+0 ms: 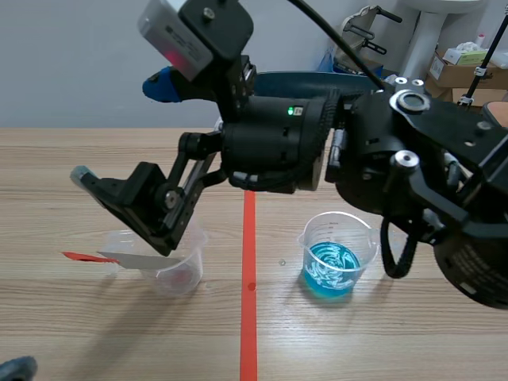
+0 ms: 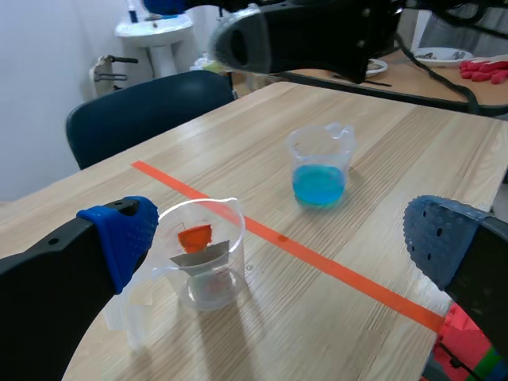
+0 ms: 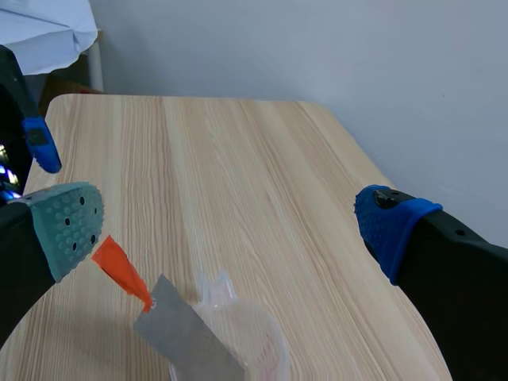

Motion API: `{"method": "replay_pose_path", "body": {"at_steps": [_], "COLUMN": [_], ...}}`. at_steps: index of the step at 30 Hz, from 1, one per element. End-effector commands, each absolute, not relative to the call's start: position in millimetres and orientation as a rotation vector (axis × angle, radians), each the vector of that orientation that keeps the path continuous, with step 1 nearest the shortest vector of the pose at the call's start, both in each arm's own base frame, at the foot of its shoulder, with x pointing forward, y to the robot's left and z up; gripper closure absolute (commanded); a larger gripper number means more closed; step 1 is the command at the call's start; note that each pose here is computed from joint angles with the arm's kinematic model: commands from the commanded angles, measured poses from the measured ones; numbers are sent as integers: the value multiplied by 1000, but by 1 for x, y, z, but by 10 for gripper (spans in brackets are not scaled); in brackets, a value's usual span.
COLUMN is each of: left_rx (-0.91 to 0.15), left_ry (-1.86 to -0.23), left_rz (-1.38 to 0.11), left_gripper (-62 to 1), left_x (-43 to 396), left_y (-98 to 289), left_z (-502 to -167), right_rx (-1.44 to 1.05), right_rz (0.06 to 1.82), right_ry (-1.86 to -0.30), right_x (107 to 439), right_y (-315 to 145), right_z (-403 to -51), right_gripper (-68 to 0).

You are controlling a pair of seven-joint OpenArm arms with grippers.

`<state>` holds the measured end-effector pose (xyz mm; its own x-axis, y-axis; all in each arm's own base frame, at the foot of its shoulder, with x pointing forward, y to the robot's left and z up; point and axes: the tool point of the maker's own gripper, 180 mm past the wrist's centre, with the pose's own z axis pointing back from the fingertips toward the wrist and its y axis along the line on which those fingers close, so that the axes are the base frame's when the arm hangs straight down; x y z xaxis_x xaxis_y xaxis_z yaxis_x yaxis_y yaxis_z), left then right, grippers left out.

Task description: Do the redox reaction experiment

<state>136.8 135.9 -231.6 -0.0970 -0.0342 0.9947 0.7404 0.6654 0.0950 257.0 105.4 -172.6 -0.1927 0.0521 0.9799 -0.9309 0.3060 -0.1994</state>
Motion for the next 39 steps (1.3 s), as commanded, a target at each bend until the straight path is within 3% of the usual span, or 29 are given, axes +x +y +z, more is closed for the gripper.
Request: {"method": "replay_pose_path", "body": {"at_steps": [1, 13, 22, 39], "left_rx": [-609, -508, -356, -158], "left_ry": [-1589, -1629, -1665, -1705], "left_rz": [-697, -730, -746, -704], "left_gripper": [-623, -623, -623, -623], "left_x": [139, 146, 169, 215], "left_y": [134, 153, 157, 167], "left_z": [-223, -207, -188, -178], "right_rx": [853, 748, 651, 567], "right_rz": [1098, 965, 857, 722], "right_ry": [-1507, -1496, -1482, -1414], "right_x": [259, 259, 254, 207], "right_y": [97, 31, -15, -57], "right_z": [-162, -171, -178, -173], "right_gripper": [-679, -679, -679, -679]}}
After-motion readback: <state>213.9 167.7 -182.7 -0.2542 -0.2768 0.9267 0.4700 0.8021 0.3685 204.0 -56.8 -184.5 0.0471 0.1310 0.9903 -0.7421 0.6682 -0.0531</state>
